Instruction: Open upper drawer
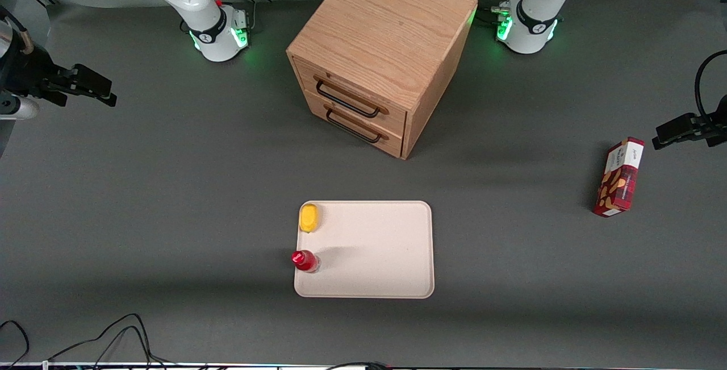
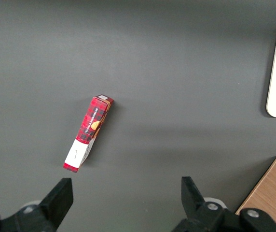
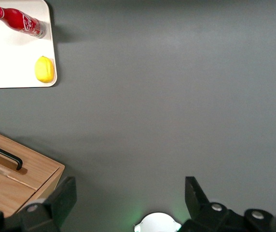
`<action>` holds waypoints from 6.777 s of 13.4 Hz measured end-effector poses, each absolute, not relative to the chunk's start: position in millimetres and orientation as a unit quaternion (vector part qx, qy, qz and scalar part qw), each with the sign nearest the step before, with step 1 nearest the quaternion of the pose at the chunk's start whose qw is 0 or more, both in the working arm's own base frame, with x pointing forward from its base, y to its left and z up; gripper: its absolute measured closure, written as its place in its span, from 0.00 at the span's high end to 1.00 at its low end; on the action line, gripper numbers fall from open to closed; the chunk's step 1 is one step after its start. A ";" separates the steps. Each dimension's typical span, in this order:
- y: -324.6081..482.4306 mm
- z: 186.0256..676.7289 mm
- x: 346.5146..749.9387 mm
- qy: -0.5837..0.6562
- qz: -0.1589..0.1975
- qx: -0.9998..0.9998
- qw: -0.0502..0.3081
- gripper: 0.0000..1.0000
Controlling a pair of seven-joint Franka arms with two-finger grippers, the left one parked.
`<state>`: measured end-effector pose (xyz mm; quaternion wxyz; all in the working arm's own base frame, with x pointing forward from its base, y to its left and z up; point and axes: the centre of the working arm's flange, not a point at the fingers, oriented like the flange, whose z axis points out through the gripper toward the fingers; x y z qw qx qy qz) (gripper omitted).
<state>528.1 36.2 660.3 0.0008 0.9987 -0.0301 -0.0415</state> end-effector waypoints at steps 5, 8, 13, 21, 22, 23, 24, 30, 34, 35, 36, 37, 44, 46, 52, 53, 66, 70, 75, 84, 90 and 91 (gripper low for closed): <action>35.7 659.9 528.4 -0.031 -0.042 0.999 0.001 1.00; 68.6 659.5 525.0 0.000 -0.047 0.999 -0.017 1.00; 204.1 638.7 503.1 0.122 -0.089 0.985 -0.086 1.00; 316.4 506.9 531.6 0.353 -0.169 0.883 -0.258 1.00; 333.3 485.5 532.2 0.371 -0.174 0.873 -0.265 1.00; 350.6 466.1 530.6 0.388 -0.178 0.864 -0.268 1.00; 363.6 450.5 528.7 0.399 -0.181 0.858 -0.266 1.00; 381.4 415.0 531.7 0.421 -0.173 0.853 -0.257 1.00; 390.8 400.5 520.8 0.430 -0.173 0.849 -0.252 1.00; 391.4 397.9 518.8 0.432 -0.176 0.848 -0.250 1.00; 391.9 395.9 517.7 0.433 -0.176 0.848 -0.248 1.00; 393.0 393.6 516.9 0.433 -0.174 0.849 -0.248 1.00; 398.1 378.4 509.2 0.436 -0.170 0.850 -0.241 1.00; 397.3 376.0 510.5 0.437 -0.165 0.852 -0.236 1.00; 388.2 371.1 530.9 0.427 -0.148 0.860 -0.235 1.00; 384.0 367.8 540.5 0.422 -0.143 0.863 -0.238 1.00; 317.3 365.1 621.4 0.394 -0.120 0.878 -0.245 1.00; 306.5 357.3 644.4 0.382 -0.108 0.882 -0.253 1.00; 278.9 366.2 667.8 0.376 -0.088 0.889 -0.245 1.00; 242.4 398.5 690.8 0.390 -0.079 0.885 -0.240 1.00; 192.8 552.4 675.4 0.391 -0.005 0.901 -0.187 1.00; 178.2 587.9 661.2 0.388 0.004 0.906 -0.171 1.00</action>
